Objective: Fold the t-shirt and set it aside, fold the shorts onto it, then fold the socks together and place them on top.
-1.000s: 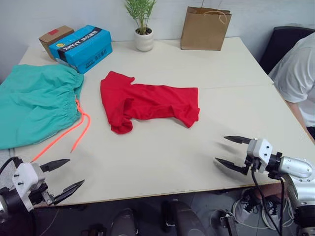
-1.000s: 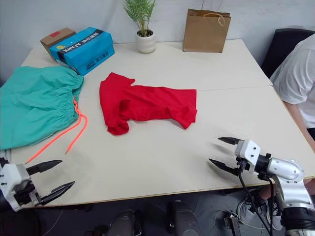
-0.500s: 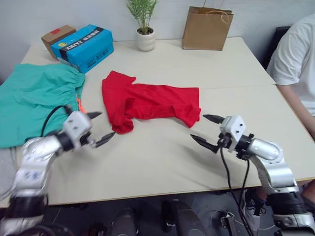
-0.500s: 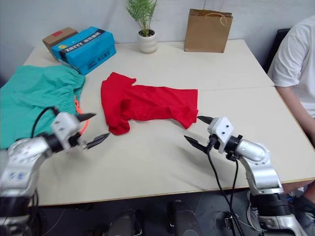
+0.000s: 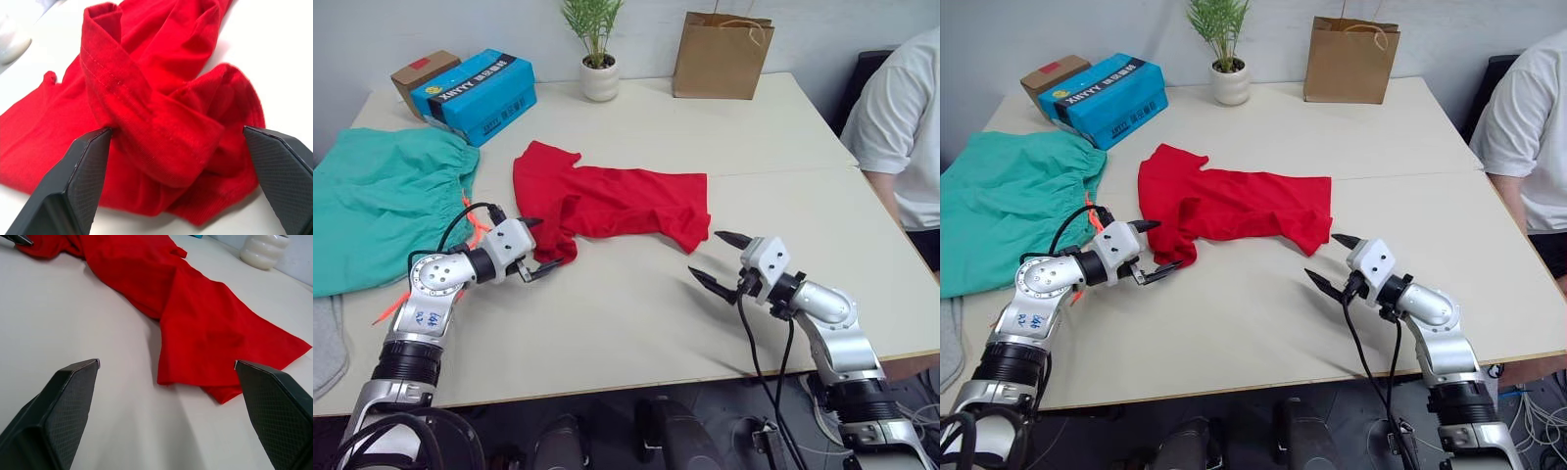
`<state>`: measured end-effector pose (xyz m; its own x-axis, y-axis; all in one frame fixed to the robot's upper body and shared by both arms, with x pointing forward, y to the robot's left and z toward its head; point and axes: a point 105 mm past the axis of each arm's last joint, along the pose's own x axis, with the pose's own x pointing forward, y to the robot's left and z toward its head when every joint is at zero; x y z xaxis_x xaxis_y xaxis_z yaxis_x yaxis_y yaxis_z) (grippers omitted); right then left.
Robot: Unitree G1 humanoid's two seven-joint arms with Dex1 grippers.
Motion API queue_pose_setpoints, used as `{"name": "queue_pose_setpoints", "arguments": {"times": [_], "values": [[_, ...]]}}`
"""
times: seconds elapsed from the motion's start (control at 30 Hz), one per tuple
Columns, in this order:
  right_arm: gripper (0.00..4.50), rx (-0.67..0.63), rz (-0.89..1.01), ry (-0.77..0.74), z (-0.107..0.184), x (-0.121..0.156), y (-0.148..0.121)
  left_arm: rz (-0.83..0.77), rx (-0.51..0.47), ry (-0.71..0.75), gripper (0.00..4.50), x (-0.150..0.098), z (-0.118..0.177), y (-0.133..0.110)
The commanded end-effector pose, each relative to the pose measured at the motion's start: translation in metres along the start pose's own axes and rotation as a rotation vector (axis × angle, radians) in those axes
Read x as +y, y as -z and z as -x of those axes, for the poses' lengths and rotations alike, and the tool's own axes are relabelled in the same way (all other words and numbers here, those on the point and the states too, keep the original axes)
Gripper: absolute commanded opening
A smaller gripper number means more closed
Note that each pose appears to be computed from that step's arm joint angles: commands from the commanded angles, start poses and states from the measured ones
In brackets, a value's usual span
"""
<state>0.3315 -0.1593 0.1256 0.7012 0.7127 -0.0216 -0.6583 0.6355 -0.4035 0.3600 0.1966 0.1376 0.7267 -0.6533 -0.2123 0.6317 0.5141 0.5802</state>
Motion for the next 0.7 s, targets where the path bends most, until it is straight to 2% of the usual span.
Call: {"name": "queue_pose_setpoints", "arguments": {"times": [0.03, 0.17, 0.37, 0.53, 0.7], "values": [[4.5, -0.03, 0.02, 0.016, 0.002, -0.002, -0.006, -0.018, -0.036, -0.03, 4.48, 0.009, 0.006, -0.008], [4.5, -0.036, 0.014, 0.007, 0.0, 0.0, -0.008, 0.002, -0.04, -0.07, 3.6, 0.016, 0.014, -0.007], [4.5, -0.043, 0.01, -0.007, -0.004, 0.003, -0.012, 0.012, -0.06, -0.073, 1.56, 0.017, 0.015, -0.01], [4.5, -0.042, 0.008, -0.012, -0.003, 0.003, -0.015, 0.063, -0.095, -0.074, 0.02, 0.017, 0.022, -0.014], [4.5, -0.043, 0.009, -0.024, -0.004, 0.003, -0.021, 0.221, -0.2, -0.087, 0.02, 0.02, 0.037, -0.025]]}}
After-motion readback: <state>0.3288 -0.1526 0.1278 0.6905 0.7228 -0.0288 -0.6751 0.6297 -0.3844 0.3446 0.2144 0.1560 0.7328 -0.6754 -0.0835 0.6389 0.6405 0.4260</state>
